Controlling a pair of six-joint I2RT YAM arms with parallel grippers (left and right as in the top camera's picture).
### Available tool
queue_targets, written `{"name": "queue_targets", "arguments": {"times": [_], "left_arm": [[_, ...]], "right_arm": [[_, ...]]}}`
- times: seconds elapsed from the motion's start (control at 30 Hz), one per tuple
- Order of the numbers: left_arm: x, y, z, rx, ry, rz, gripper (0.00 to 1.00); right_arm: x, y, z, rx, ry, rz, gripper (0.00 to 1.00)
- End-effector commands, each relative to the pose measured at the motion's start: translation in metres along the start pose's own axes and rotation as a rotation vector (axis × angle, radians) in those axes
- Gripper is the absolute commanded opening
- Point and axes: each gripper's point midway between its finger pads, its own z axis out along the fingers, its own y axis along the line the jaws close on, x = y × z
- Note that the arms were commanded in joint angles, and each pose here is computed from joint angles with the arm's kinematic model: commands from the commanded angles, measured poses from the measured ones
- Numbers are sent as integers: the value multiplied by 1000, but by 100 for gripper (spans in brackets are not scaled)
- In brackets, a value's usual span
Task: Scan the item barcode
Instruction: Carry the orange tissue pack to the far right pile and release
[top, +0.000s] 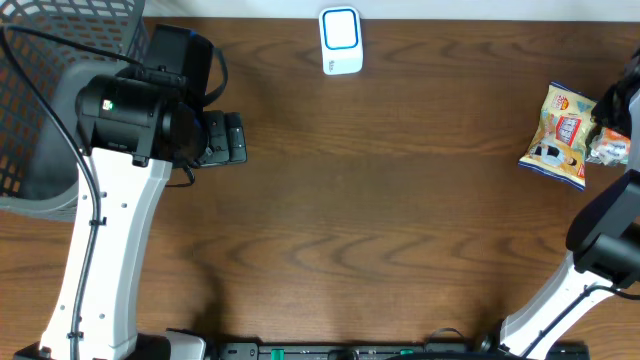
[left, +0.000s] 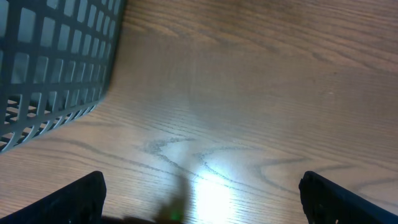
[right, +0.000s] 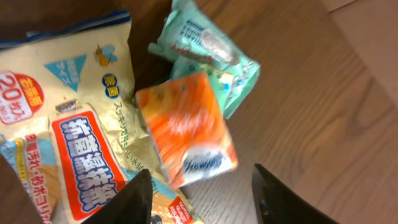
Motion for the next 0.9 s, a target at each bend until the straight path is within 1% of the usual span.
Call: {"name": "queue_targets", "arguments": {"times": [0.0, 0.07, 0.1, 0.13, 0.2, 0.37, 0.53, 0.63, 0.73, 0.87], "left_arm": [[1, 1, 1, -8, 5, -4, 98], [1, 1, 1, -7, 5, -4, 98], [1, 1, 1, -7, 5, -4, 98], [1, 1, 1, -7, 5, -4, 98], [1, 1, 1, -7, 5, -4, 98], [1, 1, 1, -7, 5, -4, 98], [1, 1, 1, -7, 5, -4, 98], [1, 1, 1, -7, 5, -4, 98], [1, 1, 1, -8, 5, -4, 98], [1, 1, 1, -7, 5, -4, 98]], "right_arm": [[13, 9, 10, -31, 40, -26, 50], [14, 11, 5, -39, 36, -30, 55], [12, 10, 1, -41, 30, -28, 63], [11, 10, -4, -51, 21, -24, 84], [6, 12, -22, -90, -7, -15, 99], [2, 21, -88, -254, -64, 52, 99], [11, 31, -184, -466, -163, 44, 99], [29, 30, -232, -521, -217, 7, 98], [57, 30, -277, -575, -277, -45, 98], [94, 27, -316, -656, -359, -100, 99]]}}
